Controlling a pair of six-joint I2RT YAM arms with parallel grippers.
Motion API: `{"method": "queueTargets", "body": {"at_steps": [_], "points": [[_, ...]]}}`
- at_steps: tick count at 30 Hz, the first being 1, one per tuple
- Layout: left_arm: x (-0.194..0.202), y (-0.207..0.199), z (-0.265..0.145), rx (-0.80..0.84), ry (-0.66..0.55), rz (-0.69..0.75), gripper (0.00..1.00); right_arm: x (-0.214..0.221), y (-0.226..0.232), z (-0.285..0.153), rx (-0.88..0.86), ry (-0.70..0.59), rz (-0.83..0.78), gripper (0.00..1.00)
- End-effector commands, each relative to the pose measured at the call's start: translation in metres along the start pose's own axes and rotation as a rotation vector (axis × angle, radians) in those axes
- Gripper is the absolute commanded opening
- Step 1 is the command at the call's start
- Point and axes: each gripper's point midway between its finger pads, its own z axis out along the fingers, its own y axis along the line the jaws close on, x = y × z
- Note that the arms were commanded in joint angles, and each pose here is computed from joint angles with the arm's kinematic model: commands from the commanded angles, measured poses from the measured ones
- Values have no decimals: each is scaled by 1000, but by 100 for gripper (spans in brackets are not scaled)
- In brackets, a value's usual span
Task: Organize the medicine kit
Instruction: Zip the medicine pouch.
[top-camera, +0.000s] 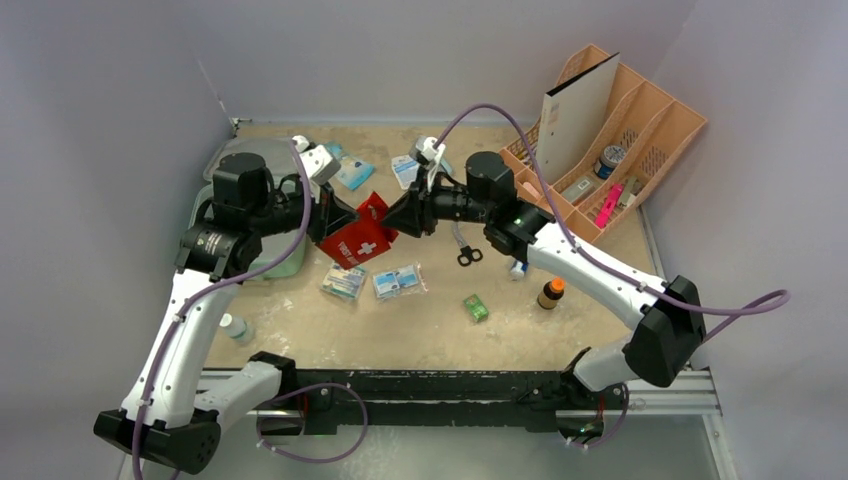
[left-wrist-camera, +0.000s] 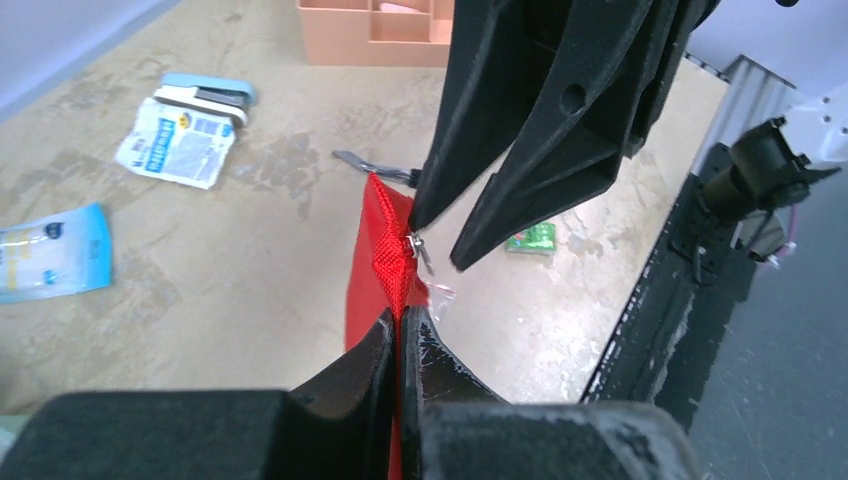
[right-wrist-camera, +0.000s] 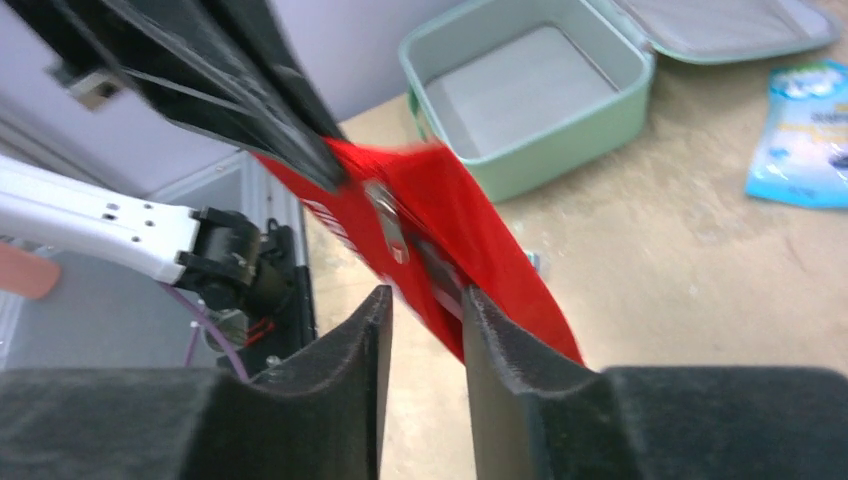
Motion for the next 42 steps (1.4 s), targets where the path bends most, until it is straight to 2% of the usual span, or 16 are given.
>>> {"method": "queueTargets", "body": {"at_steps": [1, 5, 9, 12, 17, 21, 24, 29, 42], "points": [[-21, 6, -8, -67, -76, 21, 0, -14, -13, -19, 64, -54, 77, 39], [-25, 7, -7, -75, -93, -27, 0, -27, -10, -27, 111, -99, 51, 49], [-31, 4, -6, -65, -127, -81, 0, -32, -10, -24, 154, -123, -34, 50], [-33, 1, -6, -54, -139, -96, 0, -42, 5, -20, 113, -159, -86, 48], [-34, -2, -7, -39, -166, -39, 0, -53, 32, -14, -35, -176, -24, 50], [-39, -11, -10, 0, -189, -23, 0, -54, 37, -11, -61, -175, 64, 58], [-44, -15, -13, 7, -209, -7, 0, -60, 40, -11, -67, -197, 122, 60], [-52, -22, -16, 38, -238, 5, 0, -70, 57, -9, -175, -224, 199, 56], [-45, -26, -18, 48, -237, 29, 0, -87, 66, -15, -222, -296, 251, 40]]}}
